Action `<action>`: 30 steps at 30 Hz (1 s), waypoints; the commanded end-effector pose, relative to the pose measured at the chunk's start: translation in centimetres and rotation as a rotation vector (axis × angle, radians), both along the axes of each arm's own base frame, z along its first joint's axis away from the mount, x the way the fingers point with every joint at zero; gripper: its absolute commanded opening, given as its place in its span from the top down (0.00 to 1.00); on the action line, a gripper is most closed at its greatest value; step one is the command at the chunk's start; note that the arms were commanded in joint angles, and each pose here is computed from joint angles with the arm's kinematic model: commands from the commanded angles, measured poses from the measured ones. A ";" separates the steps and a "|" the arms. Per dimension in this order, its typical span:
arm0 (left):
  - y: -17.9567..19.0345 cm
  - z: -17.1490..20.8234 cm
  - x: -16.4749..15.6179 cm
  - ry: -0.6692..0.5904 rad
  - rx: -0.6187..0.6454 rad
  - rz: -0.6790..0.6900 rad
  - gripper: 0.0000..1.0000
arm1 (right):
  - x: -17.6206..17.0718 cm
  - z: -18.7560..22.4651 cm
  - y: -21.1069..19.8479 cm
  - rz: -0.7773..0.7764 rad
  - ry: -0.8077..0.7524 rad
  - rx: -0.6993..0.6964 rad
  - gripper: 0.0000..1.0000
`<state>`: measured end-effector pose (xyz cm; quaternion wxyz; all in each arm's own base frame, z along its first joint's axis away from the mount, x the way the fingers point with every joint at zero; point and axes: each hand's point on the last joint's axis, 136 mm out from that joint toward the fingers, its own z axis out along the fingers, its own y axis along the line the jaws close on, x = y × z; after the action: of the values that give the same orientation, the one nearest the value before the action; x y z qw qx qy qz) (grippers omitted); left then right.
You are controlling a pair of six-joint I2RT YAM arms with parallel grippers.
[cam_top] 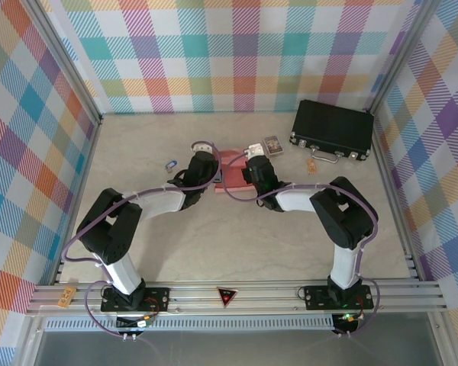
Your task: Fold the paper box
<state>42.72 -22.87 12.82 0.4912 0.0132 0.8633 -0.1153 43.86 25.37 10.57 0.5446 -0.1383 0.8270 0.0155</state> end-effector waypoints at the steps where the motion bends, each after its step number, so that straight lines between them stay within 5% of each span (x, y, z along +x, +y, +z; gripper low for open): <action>1: -1.4 1.6 -0.9 -0.040 -0.050 -0.032 0.90 | -1.0 0.2 1.0 0.025 -0.002 0.029 0.84; 30: 0.3 -2.6 -5.0 0.062 -0.021 -0.003 0.90 | -4.7 -1.7 0.9 0.025 0.056 0.002 0.81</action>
<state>38.32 -22.35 9.40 0.4566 0.0114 0.8817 -0.1179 39.78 26.08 7.80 0.5157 -0.1572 0.8421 0.0129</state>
